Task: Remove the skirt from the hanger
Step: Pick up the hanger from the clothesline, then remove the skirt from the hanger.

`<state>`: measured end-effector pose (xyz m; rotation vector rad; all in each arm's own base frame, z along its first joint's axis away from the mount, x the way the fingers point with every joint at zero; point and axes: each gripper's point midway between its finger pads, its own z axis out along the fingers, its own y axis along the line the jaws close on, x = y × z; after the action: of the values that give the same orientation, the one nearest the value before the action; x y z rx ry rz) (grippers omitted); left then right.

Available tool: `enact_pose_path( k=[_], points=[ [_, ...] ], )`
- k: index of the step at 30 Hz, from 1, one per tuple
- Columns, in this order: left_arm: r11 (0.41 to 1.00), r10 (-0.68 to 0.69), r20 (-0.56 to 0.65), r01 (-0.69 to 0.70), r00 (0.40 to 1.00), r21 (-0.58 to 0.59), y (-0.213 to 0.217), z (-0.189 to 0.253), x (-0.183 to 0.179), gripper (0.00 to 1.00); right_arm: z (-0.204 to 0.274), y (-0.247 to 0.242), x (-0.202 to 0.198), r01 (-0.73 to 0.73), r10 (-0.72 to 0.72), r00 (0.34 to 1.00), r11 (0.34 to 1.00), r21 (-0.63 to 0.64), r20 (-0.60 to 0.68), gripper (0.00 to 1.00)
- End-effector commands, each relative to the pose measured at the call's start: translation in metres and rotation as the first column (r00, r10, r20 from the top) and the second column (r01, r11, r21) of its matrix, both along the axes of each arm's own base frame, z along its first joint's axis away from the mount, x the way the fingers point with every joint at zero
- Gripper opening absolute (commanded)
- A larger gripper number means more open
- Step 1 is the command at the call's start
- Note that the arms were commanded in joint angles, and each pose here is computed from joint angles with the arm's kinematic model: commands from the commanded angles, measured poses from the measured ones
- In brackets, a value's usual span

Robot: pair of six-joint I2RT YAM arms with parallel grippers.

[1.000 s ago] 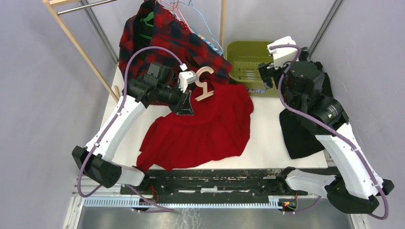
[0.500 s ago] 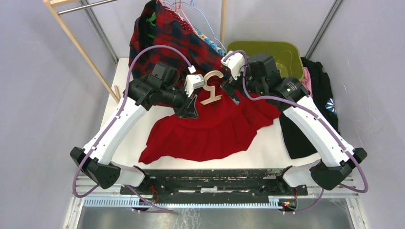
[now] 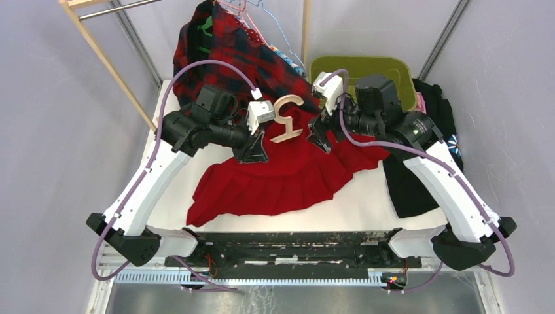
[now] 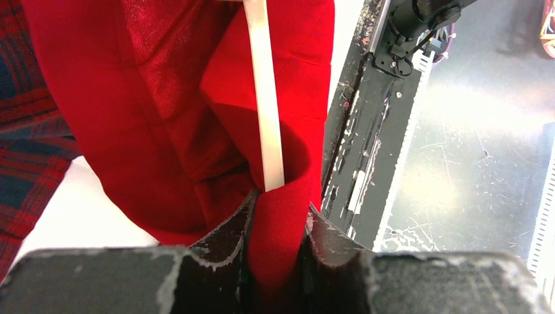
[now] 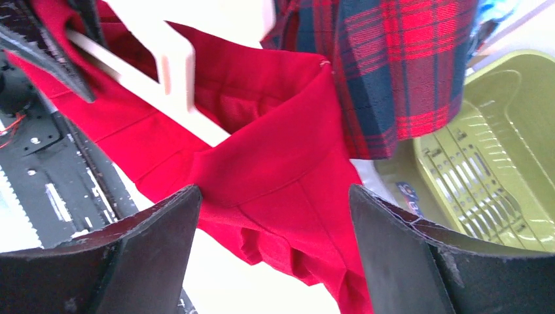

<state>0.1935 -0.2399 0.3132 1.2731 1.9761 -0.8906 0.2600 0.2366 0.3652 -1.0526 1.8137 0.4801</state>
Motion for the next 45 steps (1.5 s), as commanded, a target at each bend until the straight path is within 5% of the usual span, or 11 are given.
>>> enact_pose_path(
  k=[1,21,24,27,28,34,39,43,45],
  points=[
    [0.985,-0.075,0.194,0.103,0.978,-0.140,-0.011,0.054,-0.003,0.03,0.011,0.007,-0.018,-0.068,0.070,0.997,0.996,0.058,-0.023,0.89],
    [0.949,-0.149,0.235,0.206,0.961,-0.240,-0.012,0.087,-0.033,0.03,-0.003,0.045,0.016,-0.188,0.186,0.982,0.982,0.030,0.041,0.97],
    [0.947,-0.147,0.250,0.209,0.957,-0.244,-0.012,0.092,-0.033,0.03,-0.018,0.044,0.017,-0.179,0.179,0.984,0.984,0.006,-0.003,0.76],
    [0.951,-0.128,0.266,0.194,0.955,-0.239,-0.011,0.093,-0.028,0.03,-0.034,0.040,0.013,-0.136,0.136,0.988,0.991,0.011,-0.073,0.07],
    [0.955,-0.119,0.266,0.184,0.957,-0.234,-0.011,0.091,-0.025,0.03,-0.039,0.036,0.013,-0.114,0.113,0.990,0.994,0.000,-0.082,0.02],
    [0.980,-0.046,0.245,0.092,0.968,-0.178,-0.011,0.071,-0.001,0.03,-0.042,0.004,0.030,0.045,-0.044,0.999,0.994,-0.097,0.007,0.01],
    [0.992,0.022,0.221,0.007,0.975,-0.128,-0.011,0.046,0.020,0.04,-0.027,0.000,0.046,0.139,-0.135,0.989,0.989,-0.055,0.067,0.01],
    [0.994,0.059,0.229,-0.036,0.972,-0.103,-0.008,0.034,0.030,0.37,-0.012,-0.007,0.049,0.173,-0.167,0.979,0.984,-0.041,0.118,0.01],
    [0.993,0.088,0.244,-0.066,0.966,-0.097,-0.006,0.030,0.036,0.43,-0.006,-0.011,0.049,0.182,-0.175,0.974,0.982,-0.042,0.142,0.01]
  ],
)
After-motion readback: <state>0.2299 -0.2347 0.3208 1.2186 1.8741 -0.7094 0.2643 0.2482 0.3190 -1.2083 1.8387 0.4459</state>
